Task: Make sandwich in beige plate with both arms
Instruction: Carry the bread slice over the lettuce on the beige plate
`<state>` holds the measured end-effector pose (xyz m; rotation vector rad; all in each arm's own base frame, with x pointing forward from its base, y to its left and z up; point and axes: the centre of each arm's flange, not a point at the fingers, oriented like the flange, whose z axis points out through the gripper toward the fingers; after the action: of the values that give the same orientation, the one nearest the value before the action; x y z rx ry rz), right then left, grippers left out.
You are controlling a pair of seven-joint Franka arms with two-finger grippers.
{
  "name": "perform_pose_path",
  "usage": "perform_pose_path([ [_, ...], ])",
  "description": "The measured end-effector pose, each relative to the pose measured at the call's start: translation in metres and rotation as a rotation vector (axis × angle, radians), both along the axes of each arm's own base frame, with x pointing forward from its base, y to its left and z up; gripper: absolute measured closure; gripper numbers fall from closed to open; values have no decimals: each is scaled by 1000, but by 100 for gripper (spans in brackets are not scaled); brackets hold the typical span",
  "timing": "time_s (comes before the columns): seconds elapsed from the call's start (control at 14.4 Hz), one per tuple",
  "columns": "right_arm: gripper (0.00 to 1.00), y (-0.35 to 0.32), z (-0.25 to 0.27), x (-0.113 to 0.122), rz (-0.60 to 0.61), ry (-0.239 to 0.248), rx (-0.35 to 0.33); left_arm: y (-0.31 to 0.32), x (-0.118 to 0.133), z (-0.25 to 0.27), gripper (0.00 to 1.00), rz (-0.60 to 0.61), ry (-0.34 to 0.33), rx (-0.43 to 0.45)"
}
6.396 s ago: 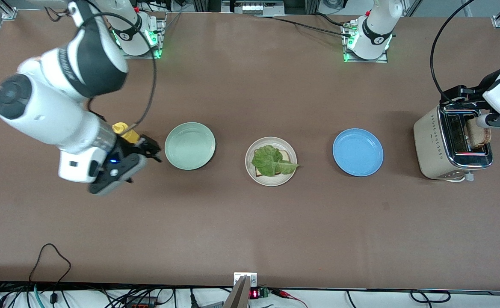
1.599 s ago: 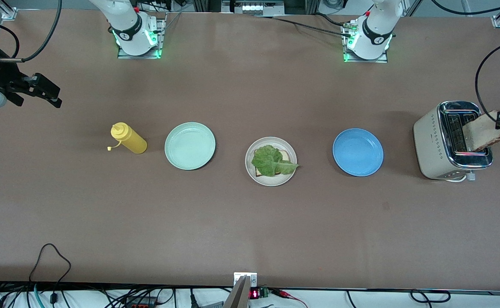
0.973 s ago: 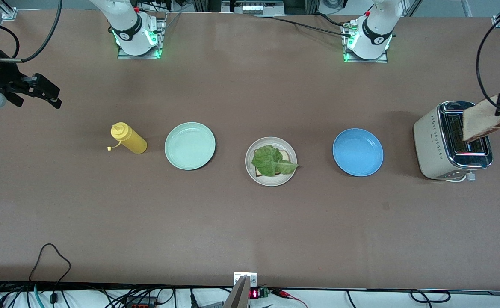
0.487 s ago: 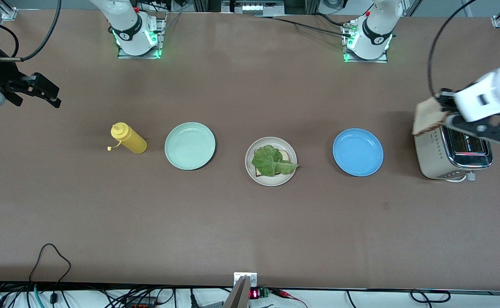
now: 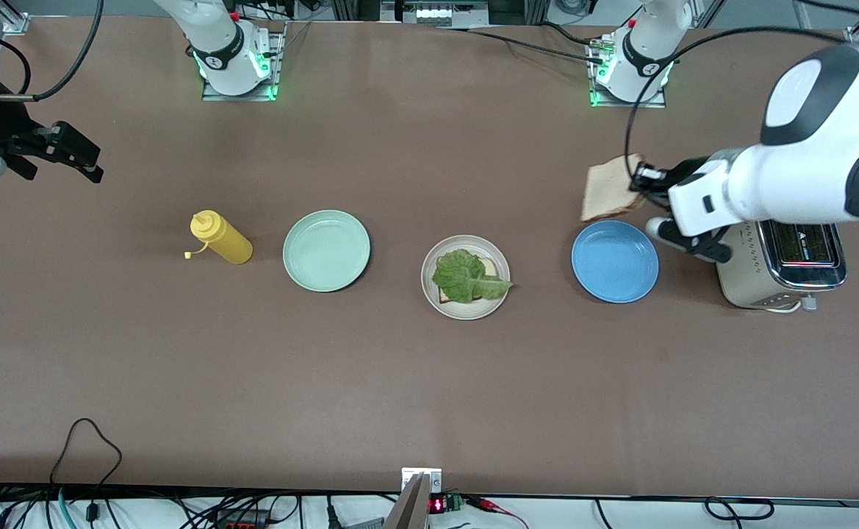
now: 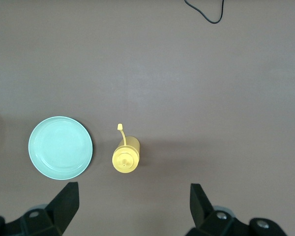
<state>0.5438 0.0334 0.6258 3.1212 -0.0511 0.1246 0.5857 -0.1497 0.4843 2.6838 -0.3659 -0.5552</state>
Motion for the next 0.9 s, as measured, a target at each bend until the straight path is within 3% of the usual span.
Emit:
perform_pose_path([
  [0.49, 0, 0, 0, 0, 0, -3, 0, -40, 37, -79, 91, 160, 69, -297],
  [0.7, 0, 0, 0, 1, 0, -8, 1, -67, 35, -119, 91, 166, 73, -364],
  [0.9, 0, 0, 1, 1, 0, -11, 1, -76, 34, -159, 91, 141, 59, -512],
])
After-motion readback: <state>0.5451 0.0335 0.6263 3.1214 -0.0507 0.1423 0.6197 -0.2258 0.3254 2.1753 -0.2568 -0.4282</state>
